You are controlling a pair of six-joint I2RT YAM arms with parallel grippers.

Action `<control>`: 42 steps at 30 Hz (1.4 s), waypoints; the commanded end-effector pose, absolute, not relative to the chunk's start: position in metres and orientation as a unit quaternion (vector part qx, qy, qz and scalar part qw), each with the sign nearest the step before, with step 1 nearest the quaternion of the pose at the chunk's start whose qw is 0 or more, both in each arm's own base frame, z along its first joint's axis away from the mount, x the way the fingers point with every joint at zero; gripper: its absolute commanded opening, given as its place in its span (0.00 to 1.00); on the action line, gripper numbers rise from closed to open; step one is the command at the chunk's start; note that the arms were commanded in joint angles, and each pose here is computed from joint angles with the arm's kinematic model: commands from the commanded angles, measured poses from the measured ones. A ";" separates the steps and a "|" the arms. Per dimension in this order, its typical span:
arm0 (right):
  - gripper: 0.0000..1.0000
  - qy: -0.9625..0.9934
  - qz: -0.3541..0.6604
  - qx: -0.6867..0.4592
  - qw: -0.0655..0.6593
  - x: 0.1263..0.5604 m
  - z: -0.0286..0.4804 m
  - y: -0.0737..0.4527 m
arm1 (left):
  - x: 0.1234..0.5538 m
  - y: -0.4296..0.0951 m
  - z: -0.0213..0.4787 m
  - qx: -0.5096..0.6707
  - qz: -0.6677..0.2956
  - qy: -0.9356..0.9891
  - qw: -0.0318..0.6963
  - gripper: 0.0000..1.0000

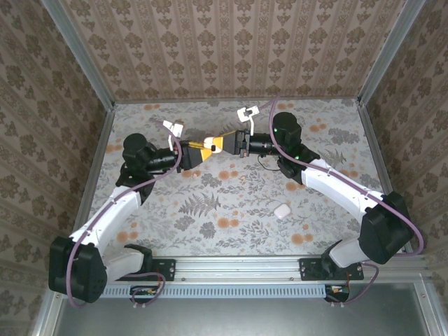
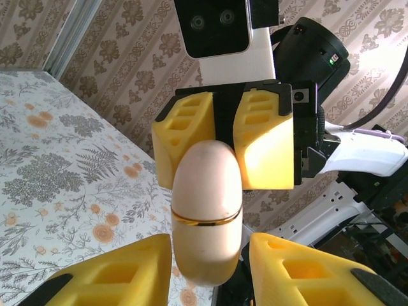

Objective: Insert wireless bluetooth earbuds into charging case

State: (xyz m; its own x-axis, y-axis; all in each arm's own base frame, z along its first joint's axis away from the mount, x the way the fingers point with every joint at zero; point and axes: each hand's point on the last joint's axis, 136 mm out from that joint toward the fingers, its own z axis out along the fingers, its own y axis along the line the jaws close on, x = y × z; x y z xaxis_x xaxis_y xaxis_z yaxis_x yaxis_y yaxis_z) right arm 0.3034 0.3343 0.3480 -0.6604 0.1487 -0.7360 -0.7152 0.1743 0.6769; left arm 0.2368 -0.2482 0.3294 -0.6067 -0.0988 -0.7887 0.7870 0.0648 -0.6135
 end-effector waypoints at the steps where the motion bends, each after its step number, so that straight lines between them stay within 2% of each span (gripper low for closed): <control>1: 0.08 0.663 0.614 -0.231 0.361 0.292 0.359 0.335 | 0.234 -0.252 0.348 0.297 -0.630 0.615 0.370 0.36; 4: 0.08 0.664 0.614 -0.230 0.359 0.293 0.358 0.335 | 0.234 -0.253 0.349 0.300 -0.631 0.613 0.369 0.31; 8: 0.08 0.663 0.614 -0.228 0.363 0.293 0.360 0.335 | 0.232 -0.253 0.346 0.302 -0.630 0.615 0.364 0.15; 11: 0.19 0.669 0.609 -0.221 0.366 0.296 0.359 0.334 | 0.231 -0.253 0.342 0.308 -0.622 0.620 0.366 0.00; 14: 0.30 0.690 0.586 -0.207 0.371 0.304 0.349 0.330 | 0.223 -0.251 0.342 0.330 -0.607 0.616 0.378 0.00; 16: 0.33 0.707 0.568 -0.194 0.373 0.310 0.340 0.326 | 0.216 -0.249 0.345 0.349 -0.598 0.609 0.387 0.00; 29: 0.45 0.739 0.560 -0.171 0.333 0.323 0.322 0.322 | 0.195 -0.241 0.344 0.396 -0.550 0.600 0.424 0.00; 34: 0.50 0.736 0.555 -0.172 0.347 0.319 0.335 0.314 | 0.202 -0.234 0.333 0.387 -0.517 0.625 0.438 0.00; 42: 0.51 0.753 0.525 -0.155 0.365 0.319 0.347 0.299 | 0.216 -0.213 0.311 0.352 -0.461 0.671 0.462 0.00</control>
State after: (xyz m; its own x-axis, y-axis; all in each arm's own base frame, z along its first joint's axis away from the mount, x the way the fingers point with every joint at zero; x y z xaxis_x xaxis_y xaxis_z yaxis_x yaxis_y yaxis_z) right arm 0.3234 0.3090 0.3145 -0.7380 0.1208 -0.6638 -0.5818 0.3844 0.7168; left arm 0.2139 -0.2213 0.3159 -0.3618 0.0323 -0.9317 0.9009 0.2693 -0.3405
